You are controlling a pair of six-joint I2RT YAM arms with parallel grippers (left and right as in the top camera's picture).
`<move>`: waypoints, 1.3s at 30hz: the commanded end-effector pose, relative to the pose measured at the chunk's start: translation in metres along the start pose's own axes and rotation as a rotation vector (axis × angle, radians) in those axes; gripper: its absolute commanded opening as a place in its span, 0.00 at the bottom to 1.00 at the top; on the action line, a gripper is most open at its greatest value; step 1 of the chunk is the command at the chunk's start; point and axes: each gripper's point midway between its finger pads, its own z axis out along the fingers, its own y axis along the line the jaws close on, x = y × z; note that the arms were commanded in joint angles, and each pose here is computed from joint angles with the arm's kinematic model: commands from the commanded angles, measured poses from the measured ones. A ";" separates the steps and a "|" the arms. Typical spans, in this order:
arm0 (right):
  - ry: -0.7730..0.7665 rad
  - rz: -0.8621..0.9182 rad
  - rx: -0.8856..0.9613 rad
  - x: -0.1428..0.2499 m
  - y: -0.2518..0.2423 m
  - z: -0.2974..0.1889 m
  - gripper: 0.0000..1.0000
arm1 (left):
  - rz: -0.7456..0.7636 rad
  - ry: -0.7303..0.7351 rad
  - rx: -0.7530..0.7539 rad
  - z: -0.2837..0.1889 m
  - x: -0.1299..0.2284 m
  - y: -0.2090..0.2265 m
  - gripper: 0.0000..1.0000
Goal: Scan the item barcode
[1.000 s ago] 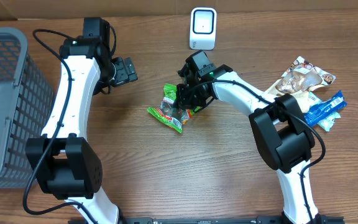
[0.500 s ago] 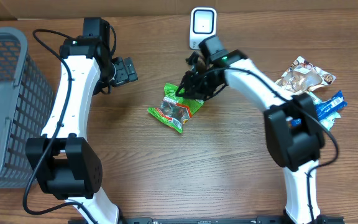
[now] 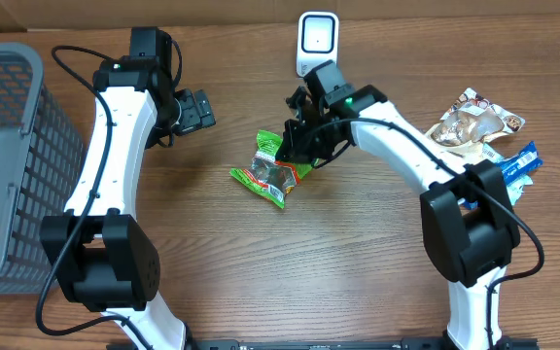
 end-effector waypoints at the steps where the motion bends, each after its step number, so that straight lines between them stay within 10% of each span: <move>1: -0.007 -0.002 0.002 0.004 -0.002 0.007 0.04 | -0.015 -0.014 -0.008 -0.001 -0.005 0.001 1.00; 24: -0.095 0.093 0.058 0.016 -0.054 0.047 0.04 | -0.015 -0.014 -0.008 -0.001 -0.005 0.001 1.00; 32: -0.128 -0.060 -0.173 -0.016 0.020 -0.012 0.34 | -0.015 -0.014 -0.009 -0.001 -0.005 0.001 1.00; 39: -0.098 -0.116 -0.156 -0.005 0.030 -0.032 0.37 | -0.015 -0.014 -0.008 -0.001 -0.005 0.001 1.00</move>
